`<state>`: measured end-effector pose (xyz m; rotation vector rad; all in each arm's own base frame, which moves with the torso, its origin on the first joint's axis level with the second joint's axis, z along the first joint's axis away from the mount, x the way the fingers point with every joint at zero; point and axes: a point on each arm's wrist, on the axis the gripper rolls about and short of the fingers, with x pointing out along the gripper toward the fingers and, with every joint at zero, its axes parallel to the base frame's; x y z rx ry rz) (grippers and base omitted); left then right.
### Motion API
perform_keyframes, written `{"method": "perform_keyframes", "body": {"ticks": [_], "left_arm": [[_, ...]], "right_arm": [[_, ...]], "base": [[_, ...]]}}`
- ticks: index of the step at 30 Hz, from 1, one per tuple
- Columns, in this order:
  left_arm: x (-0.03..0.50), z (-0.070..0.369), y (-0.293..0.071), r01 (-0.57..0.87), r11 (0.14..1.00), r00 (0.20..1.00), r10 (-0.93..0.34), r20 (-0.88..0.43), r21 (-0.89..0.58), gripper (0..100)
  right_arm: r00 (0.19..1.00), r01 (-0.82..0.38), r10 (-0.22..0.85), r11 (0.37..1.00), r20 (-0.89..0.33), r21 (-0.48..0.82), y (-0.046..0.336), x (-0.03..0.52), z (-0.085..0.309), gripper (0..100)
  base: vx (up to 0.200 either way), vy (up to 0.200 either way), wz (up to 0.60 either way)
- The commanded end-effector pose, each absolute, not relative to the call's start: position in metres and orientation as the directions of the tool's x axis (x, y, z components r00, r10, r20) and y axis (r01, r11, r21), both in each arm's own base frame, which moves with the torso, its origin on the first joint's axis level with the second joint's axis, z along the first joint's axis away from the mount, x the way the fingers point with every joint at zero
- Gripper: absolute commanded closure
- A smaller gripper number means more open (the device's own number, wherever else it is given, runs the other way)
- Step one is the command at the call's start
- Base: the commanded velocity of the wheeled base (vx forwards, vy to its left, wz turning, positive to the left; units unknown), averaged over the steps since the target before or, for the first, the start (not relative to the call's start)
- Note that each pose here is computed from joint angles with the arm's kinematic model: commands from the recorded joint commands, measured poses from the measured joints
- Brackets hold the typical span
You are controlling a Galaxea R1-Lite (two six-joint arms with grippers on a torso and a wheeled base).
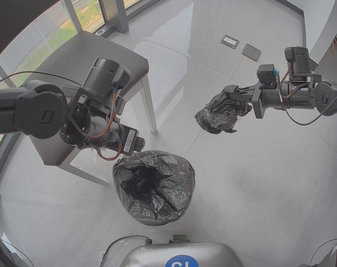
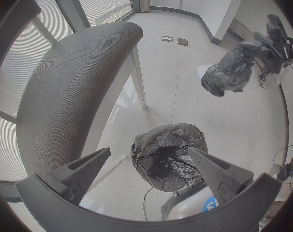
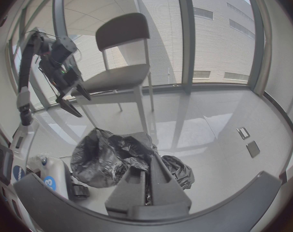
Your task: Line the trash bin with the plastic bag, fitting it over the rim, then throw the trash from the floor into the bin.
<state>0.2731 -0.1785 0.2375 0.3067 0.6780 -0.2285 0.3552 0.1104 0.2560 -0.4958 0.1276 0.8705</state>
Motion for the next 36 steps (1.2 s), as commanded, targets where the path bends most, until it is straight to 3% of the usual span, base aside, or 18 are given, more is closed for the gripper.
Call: {"method": "perform_keyframes", "body": {"ticks": [1,12,22,36], "left_arm": [[0.266,0.241,-0.175,0.311,0.929,0.761,-0.118,-0.638,0.2,0],[0.254,0.284,-0.167,0.302,0.933,0.838,-0.164,-0.52,0.193,0],[0.253,0.286,-0.168,0.305,0.934,0.847,-0.178,-0.5,0.184,0],[0.249,0.295,-0.164,0.296,0.94,0.865,-0.19,-0.464,0.168,0]], "right_arm": [[0.562,-0.812,0.776,0.454,-0.285,-0.366,0.137,0.319,0.268,100],[0.394,-0.912,0.842,0.31,-0.368,-0.268,0.188,0.296,0.241,100],[0.233,-0.971,0.86,0.18,-0.454,-0.156,0.237,0.291,0.198,100],[0.152,-0.987,0.823,0.158,-0.548,-0.036,0.263,0.307,0.14,100]], "base": [[0.0,0.0,0.0],[0.0,0.0,0.0],[0.0,0.0,0.0],[0.0,0.0,0.0]]}}
